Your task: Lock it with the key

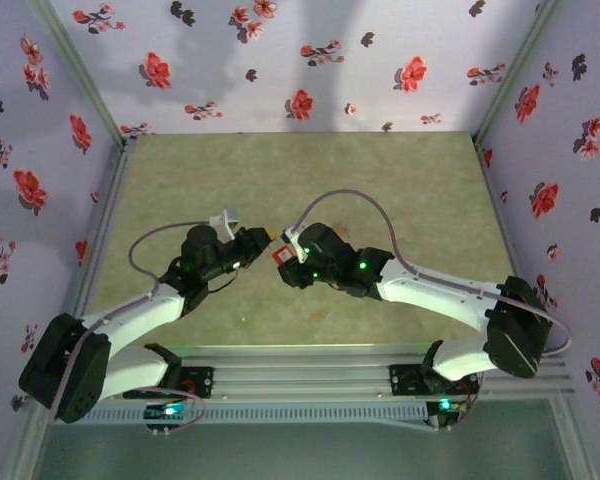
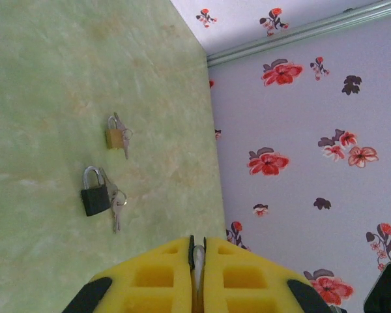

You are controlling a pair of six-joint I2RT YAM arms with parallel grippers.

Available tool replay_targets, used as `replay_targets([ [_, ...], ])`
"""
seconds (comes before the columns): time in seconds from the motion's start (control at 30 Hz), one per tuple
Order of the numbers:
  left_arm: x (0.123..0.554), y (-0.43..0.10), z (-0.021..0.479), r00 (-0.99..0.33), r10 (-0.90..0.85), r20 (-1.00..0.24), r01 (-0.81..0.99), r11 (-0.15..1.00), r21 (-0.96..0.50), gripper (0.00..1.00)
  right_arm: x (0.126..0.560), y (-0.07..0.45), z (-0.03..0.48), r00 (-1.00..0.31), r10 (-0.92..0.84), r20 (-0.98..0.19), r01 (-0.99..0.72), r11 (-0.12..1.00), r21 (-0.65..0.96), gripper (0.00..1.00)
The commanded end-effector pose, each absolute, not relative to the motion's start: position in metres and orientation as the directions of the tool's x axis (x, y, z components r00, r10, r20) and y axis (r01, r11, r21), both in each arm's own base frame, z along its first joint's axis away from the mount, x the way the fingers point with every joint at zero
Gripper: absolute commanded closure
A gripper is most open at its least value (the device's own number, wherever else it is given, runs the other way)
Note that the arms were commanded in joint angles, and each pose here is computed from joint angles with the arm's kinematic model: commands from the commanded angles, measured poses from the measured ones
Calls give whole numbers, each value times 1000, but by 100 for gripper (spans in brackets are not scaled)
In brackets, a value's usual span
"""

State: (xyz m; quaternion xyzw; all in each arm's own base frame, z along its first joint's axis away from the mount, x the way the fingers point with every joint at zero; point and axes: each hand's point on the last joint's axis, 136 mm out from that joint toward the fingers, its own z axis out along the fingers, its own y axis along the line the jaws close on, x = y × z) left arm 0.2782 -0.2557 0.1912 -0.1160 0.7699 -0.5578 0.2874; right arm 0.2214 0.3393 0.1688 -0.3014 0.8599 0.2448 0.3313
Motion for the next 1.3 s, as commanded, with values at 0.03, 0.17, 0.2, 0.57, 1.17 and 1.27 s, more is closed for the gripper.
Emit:
replay_targets([
  [0.03,248,-273,172,-886,-360,-292,146,381,-913,100,282,320,233,-493,-61,-868,-489,845,218,100],
  [0.17,247,-275,166,-893,-351,-283,134,391,-910,100,287,318,246,-463,-21,-886,-475,850,227,100],
  [0.2,247,-276,165,-894,-348,-283,134,394,-909,100,288,318,250,-454,-8,-891,-472,850,233,100],
  [0.57,244,-283,164,-904,-320,-283,137,410,-902,100,284,333,265,-438,14,-899,-532,802,272,100],
  [1.17,237,-296,168,-916,-272,-296,167,413,-895,100,279,332,269,-424,22,-905,-559,780,281,100],
  [1.27,235,-298,170,-915,-258,-311,185,418,-889,100,278,331,273,-422,32,-906,-564,773,290,100],
])
